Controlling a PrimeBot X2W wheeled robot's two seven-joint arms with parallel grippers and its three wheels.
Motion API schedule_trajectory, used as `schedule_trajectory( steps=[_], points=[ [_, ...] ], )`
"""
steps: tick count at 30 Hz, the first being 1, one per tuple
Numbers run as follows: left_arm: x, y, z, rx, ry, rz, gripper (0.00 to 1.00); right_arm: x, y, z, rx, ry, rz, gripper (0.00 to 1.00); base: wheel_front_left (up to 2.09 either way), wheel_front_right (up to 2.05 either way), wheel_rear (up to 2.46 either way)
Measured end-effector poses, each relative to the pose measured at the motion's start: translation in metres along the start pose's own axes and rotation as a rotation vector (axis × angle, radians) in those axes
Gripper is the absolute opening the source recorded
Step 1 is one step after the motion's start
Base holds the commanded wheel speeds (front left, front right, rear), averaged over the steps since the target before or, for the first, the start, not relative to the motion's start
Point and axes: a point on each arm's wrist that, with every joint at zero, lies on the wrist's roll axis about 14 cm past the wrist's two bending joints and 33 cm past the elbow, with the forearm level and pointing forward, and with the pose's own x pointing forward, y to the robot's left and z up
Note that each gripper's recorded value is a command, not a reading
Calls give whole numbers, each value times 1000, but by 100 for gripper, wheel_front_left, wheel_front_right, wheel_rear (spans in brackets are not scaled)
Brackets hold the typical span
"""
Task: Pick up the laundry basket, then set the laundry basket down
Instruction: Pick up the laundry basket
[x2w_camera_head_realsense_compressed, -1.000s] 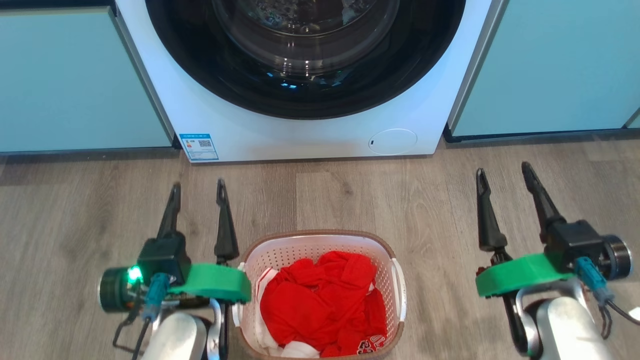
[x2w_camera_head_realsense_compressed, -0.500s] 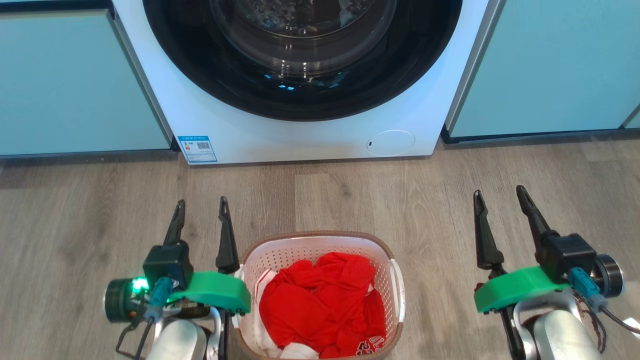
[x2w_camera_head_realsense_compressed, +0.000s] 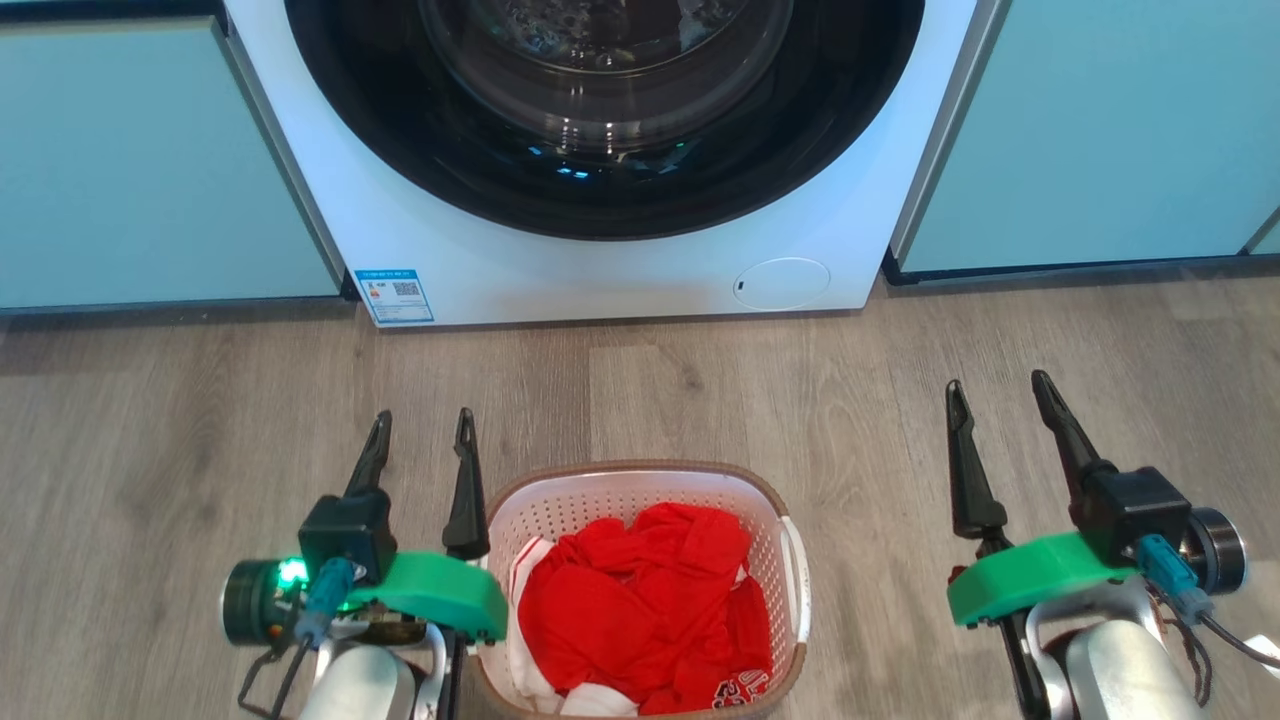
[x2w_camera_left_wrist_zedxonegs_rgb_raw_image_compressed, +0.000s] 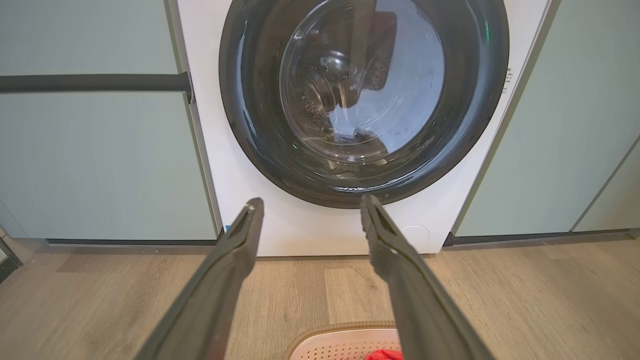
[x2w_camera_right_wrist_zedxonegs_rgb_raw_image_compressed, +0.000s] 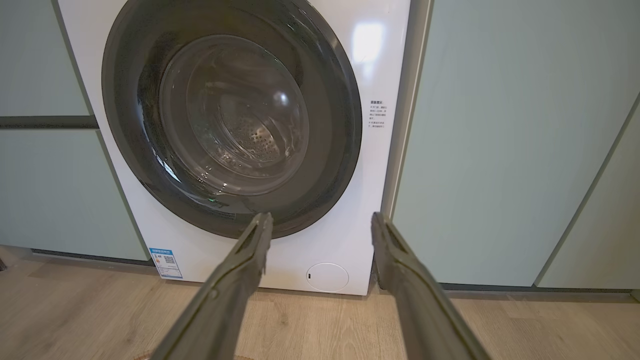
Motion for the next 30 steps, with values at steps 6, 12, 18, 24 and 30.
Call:
schedule_trajectory(
  steps=[6,12,18,24,30],
  points=[
    [0,3,-14,-22,44,10,100,2,1,-7,2,20,3,100,0,0,0],
    [5,7,-41,-45,127,16,100,9,2,-38,0,106,15,100,0,0,0],
    [21,11,-77,-35,230,-1,100,21,-3,-85,15,238,10,100,0,0,0],
    [26,20,-135,-31,400,-2,100,40,0,-129,6,344,43,100,0,0,0],
    [36,27,-187,-7,547,-17,100,48,4,-178,37,467,68,100,0,0,0]
  ],
)
